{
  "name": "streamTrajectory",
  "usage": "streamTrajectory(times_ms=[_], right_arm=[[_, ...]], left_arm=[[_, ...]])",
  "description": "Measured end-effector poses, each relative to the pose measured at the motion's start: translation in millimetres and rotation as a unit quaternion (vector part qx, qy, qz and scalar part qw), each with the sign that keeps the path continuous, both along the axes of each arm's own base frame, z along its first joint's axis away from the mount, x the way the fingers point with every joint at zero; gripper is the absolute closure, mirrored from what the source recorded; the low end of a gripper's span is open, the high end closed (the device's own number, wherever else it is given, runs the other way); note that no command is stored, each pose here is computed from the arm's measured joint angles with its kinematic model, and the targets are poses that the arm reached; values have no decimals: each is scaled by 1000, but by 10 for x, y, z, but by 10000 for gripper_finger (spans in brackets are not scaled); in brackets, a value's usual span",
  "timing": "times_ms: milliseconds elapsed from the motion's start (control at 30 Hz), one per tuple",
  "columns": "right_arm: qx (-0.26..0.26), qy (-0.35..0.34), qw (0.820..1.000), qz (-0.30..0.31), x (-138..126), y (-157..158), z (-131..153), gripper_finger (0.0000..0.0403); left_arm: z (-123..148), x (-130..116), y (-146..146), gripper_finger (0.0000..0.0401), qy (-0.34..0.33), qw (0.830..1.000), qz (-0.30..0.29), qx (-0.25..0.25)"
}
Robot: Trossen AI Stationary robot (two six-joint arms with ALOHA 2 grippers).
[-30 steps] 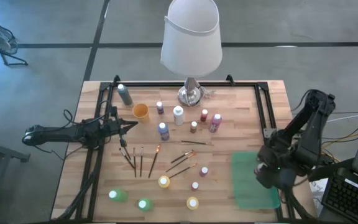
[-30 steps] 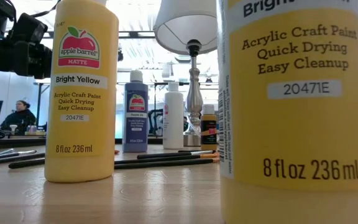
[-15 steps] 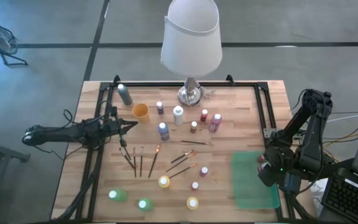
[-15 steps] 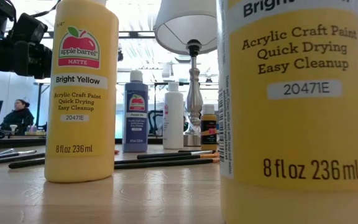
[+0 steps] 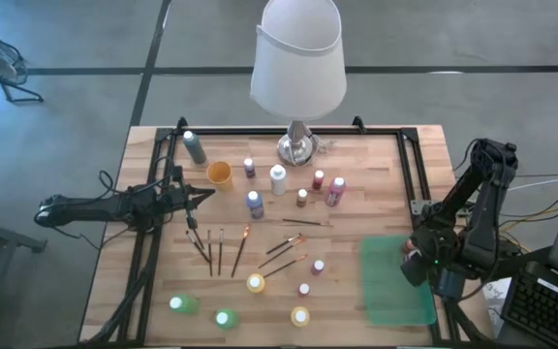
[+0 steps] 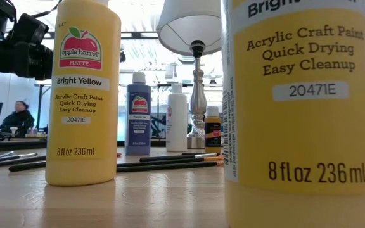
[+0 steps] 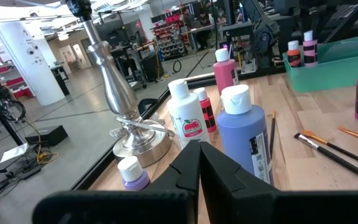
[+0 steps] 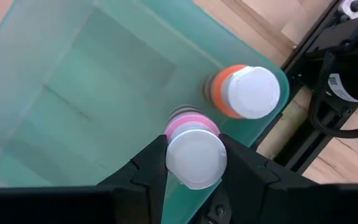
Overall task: Pick & Place Paint Supplies
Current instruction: Put the light pink paint bottle into the green bin
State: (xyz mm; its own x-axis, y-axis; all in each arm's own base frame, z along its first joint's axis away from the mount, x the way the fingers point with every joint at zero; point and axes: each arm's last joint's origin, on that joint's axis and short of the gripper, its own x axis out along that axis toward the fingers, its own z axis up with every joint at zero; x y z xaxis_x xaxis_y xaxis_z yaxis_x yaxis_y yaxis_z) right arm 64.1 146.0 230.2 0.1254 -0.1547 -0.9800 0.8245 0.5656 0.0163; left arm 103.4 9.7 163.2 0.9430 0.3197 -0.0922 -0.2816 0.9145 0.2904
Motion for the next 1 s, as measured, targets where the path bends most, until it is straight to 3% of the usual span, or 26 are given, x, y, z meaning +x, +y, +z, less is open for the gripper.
streamTrajectory(times_ms=[1000], right_arm=[[-10,23,999,-40,-36,-56,-180,284]], left_arm=[[0,0,0,388,0,1000,0,0]])
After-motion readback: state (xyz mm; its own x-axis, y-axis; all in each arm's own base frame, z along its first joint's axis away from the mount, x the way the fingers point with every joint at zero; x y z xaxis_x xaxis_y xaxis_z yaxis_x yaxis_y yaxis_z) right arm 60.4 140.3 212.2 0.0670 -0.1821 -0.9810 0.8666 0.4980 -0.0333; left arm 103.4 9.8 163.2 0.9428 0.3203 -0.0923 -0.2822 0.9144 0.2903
